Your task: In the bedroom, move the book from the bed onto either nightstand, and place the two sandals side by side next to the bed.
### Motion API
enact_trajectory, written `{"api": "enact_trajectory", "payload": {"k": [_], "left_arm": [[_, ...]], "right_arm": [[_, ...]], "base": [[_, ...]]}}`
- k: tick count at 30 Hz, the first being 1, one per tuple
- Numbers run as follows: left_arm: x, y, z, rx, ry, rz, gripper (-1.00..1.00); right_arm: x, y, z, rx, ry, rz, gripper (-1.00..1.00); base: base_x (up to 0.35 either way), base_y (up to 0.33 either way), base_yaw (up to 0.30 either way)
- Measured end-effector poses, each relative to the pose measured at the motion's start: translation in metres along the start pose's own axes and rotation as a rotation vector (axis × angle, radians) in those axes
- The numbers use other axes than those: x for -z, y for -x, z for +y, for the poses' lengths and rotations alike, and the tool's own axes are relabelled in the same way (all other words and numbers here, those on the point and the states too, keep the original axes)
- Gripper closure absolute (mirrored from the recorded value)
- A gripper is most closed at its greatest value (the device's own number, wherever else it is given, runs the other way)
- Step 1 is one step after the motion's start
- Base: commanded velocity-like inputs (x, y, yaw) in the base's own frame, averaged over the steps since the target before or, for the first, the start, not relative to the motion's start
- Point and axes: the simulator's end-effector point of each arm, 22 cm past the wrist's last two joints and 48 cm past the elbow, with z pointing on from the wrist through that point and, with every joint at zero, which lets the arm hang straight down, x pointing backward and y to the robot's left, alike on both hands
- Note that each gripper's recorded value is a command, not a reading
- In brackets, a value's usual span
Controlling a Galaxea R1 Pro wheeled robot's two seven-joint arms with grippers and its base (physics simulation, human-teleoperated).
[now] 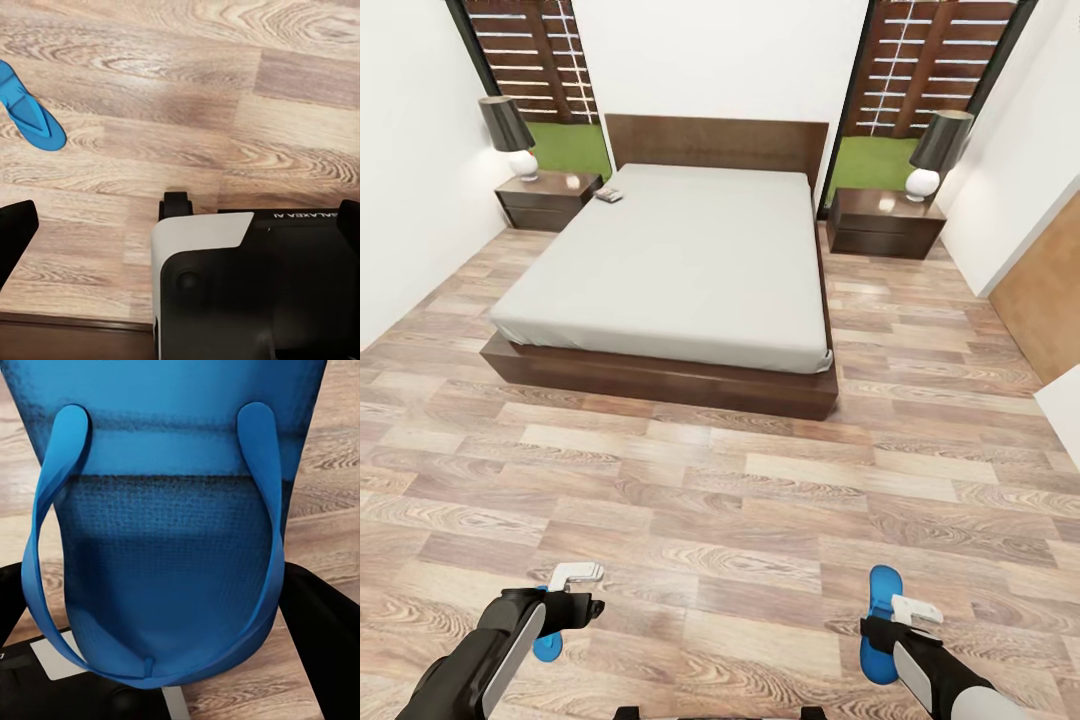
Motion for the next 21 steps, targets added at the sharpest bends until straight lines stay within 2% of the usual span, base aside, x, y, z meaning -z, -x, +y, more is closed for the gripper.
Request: {"api": "enact_trajectory", "payload": {"k": [21], "left_arm": [[0.013, 0.016, -0.002, -0.005, -0.006, -0.044, -1.00]], "right_arm": [[0.008, 0.015, 0.001, -0.007, 0.006, -0.032, 1.00]], "base": [[0.000, 0.000, 0.000]]}}
